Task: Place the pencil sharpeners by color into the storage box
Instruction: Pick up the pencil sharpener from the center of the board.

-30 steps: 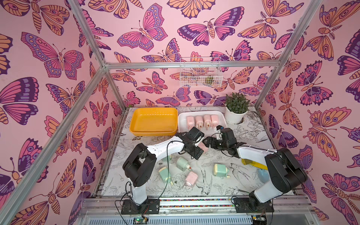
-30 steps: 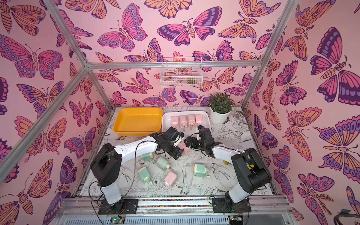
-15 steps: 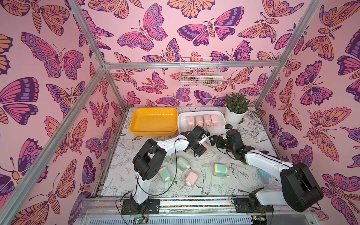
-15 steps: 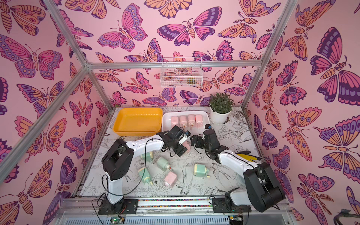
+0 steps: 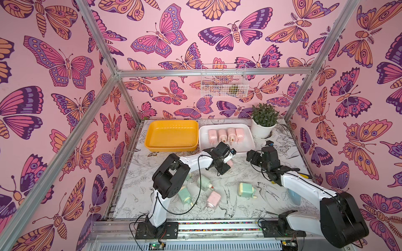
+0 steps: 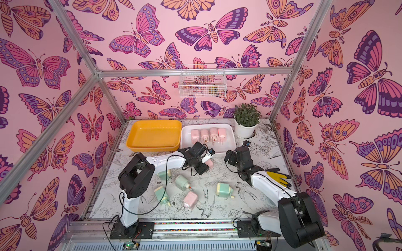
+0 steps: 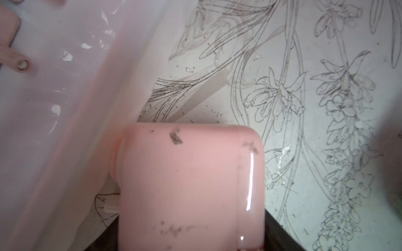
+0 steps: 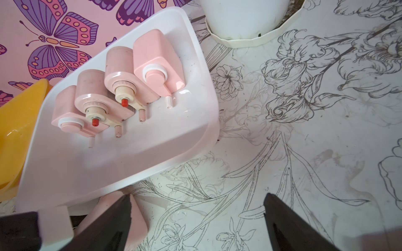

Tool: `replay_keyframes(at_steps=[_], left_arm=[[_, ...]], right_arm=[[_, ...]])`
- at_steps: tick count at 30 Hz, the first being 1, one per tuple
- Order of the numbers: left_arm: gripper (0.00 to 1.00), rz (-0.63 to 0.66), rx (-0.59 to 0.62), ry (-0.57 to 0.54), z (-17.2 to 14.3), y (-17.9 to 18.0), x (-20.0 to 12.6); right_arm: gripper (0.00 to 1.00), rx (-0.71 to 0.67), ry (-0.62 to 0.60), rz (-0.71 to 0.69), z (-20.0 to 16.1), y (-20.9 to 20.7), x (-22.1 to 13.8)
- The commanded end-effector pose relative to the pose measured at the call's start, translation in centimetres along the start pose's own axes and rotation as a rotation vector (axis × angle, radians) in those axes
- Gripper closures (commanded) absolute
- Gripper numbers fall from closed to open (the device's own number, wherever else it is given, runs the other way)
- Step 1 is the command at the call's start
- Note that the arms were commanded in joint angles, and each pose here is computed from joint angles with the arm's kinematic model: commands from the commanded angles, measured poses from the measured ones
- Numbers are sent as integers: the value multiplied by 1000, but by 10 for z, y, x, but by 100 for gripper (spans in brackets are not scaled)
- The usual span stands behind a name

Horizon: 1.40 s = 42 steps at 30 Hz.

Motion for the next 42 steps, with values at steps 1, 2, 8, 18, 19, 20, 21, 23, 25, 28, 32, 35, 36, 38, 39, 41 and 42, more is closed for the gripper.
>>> replay_keyframes(at_steps=[1,2,8,18,19,20,21,23,25,28,32,35,36,38,39,41,42], left_arm=[[49,-17,-6,-4,-3,0,6],[57,-13,-7,-8,-3,0,4],[93,-80,-13,-135,10,-11,-44],[100,-589,-41,-468,4,-13,-177],[100,-634,-48,-465,-3,-9,-183],[100,-663,-44,-460,-8,-6,-188],[100,-686,-47,-453,-13,-2,-193],[100,-732,-62,-428,-21,5,-197],[100,-770,-93,-409,-22,14,-203],[100,-831,-74,-457,-18,20,-216],[100,-848,-37,-487,-15,18,-223],[100,-852,-53,-462,-13,18,-223],[100,-858,-55,-450,-12,16,-223],[100,-869,-47,-432,-11,12,-223],[100,-876,-41,-426,-11,9,-223],[100,-883,-28,-427,-11,4,-224],[100,-887,-24,-427,-11,3,-224]], right_arm=[[2,-73,54,53,1,3,-6],[2,-82,82,66,1,4,-8],[2,-149,188,212,1,23,-29],[2,-745,-129,733,41,92,-75],[1,-827,-164,781,43,98,-81],[1,-897,-175,821,44,102,-86],[1,-991,-169,893,41,107,-94],[0,-1128,-180,993,38,112,-106],[0,-1274,-250,1069,32,114,-111],[0,-1411,-262,1100,27,118,-105],[1,-1600,-191,1118,16,132,-98],[1,-1666,-227,1169,10,139,-99],[0,-1668,-255,1196,11,142,-99],[0,-1661,-279,1258,12,148,-98],[0,-1646,-273,1299,13,152,-97],[0,-1625,-248,1379,13,157,-99],[0,-1629,-247,1408,13,161,-101]])
Point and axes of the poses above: each gripper's point midway between its finger pads, its own x axis out along the fingers, its own y axis along the line the jaws close on, z = x × y, the point moved 7 cm from there along -x, back along the fingers, and after that the axes turned 3 degrees about x, right-handed, at the moved point
